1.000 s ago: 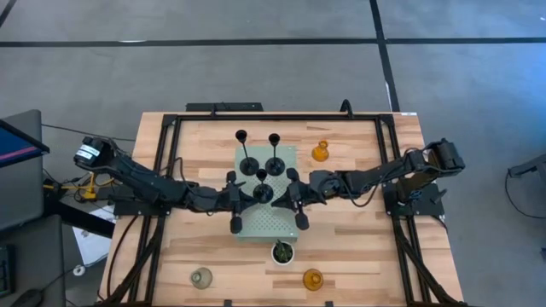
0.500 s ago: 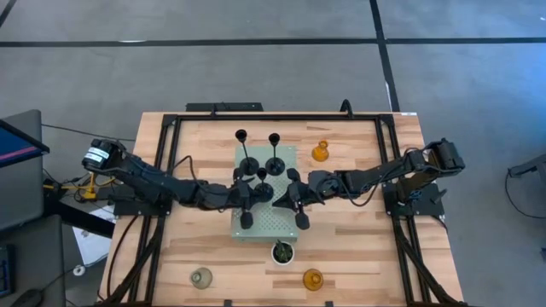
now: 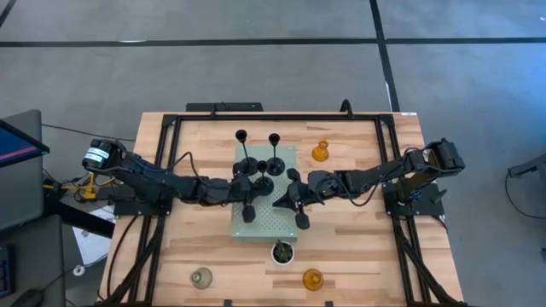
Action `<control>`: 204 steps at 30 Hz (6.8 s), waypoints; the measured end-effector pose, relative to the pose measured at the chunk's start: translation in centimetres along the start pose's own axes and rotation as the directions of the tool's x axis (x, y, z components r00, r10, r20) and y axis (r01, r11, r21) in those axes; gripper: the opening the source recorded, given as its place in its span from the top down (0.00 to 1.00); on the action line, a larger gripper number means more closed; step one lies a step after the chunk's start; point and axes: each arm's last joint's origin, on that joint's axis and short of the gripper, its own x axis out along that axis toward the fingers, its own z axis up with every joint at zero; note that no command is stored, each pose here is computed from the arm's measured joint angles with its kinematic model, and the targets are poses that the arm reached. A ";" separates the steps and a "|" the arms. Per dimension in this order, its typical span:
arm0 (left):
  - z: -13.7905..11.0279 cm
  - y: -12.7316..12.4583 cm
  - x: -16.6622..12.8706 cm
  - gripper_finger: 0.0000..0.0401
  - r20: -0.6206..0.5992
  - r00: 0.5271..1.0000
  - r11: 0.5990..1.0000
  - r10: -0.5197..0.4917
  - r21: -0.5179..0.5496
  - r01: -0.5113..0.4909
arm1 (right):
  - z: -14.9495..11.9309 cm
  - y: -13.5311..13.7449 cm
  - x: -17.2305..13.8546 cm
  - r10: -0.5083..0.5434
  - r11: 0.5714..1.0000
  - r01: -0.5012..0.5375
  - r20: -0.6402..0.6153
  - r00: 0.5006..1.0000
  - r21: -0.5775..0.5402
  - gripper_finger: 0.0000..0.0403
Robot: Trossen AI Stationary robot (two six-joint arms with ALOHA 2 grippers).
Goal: Pick & Place candle stick holders
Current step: Put the black candle holder on the shelf, then put the top yellow candle holder on the shelf
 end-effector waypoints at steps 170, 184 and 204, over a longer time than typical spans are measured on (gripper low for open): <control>-3.9 4.3 -14.2 0.98 0.053 0.974 0.963 0.222 0.142 -0.228 | 2.3 -3.2 -11.7 -0.600 0.712 0.598 -0.123 0.791 0.370 0.69; -3.9 4.3 -14.2 0.98 0.053 0.974 0.963 0.222 0.142 -0.228 | 3.2 1.2 -7.7 -0.477 0.826 0.462 -0.037 0.878 0.323 0.69; -3.9 4.3 -14.2 0.98 0.053 0.974 0.964 0.222 0.139 -0.227 | 2.5 3.1 -4.4 -0.417 0.867 0.382 0.045 0.908 0.320 0.69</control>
